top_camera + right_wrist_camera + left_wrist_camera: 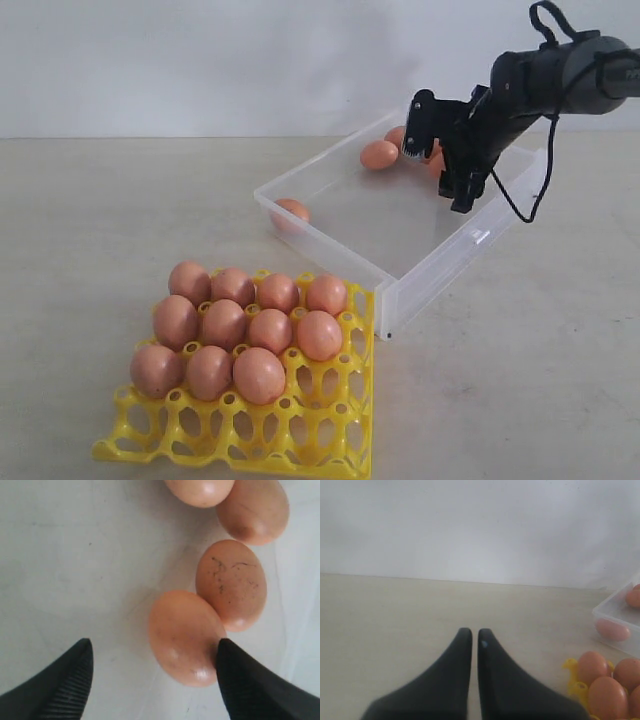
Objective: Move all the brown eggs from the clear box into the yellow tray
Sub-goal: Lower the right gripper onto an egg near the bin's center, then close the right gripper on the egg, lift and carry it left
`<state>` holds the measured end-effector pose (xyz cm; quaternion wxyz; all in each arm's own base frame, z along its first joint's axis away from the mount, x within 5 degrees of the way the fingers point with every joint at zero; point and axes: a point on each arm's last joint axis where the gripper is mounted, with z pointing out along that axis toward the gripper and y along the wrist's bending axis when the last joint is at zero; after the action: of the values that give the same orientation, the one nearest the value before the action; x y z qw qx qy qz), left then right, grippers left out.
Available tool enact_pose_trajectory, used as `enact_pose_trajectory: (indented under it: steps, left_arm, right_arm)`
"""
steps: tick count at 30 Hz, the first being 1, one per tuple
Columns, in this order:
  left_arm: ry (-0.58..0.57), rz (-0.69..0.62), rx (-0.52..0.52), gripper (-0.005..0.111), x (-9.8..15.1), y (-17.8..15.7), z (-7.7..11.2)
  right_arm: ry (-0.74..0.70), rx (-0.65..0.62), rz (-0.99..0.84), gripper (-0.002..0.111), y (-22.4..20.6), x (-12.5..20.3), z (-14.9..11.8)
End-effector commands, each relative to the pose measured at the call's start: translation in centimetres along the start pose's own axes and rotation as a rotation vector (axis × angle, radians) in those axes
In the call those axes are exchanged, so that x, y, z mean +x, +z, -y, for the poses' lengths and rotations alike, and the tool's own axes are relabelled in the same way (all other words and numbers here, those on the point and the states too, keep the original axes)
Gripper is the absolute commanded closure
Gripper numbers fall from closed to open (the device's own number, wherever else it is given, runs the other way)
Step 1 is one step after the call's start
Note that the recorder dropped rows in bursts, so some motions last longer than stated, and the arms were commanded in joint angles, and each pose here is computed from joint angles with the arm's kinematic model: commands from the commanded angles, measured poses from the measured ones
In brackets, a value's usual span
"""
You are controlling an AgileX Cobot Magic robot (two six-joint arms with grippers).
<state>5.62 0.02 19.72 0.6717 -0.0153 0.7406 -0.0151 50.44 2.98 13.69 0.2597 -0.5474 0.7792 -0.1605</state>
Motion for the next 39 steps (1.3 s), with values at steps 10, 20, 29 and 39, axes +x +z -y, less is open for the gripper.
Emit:
enact_pose_trajectory:
  steps: [10, 20, 29, 39]
  left_arm:
    - [-0.001, 0.006, -0.005, 0.103, 0.0, 0.0, 0.0]
    - [-0.001, 0.006, -0.005, 0.103, 0.0, 0.0, 0.0]
    - [-0.001, 0.006, -0.005, 0.103, 0.0, 0.0, 0.0]
    - [-0.001, 0.006, -0.005, 0.103, 0.0, 0.0, 0.0]
  right_arm:
    - [0.083, 0.027, 0.012, 0.061, 3.3, 1.0, -1.0]
    - [0.257, 0.051, 0.044, 0.108, 0.9, -0.5, 0.0]
    - [0.855, -0.181, 0.180, 0.108, -2.6, -2.9, 0.0]
    - [1.248, -0.249, 0.497, 0.108, -9.1, -2.5, -4.6]
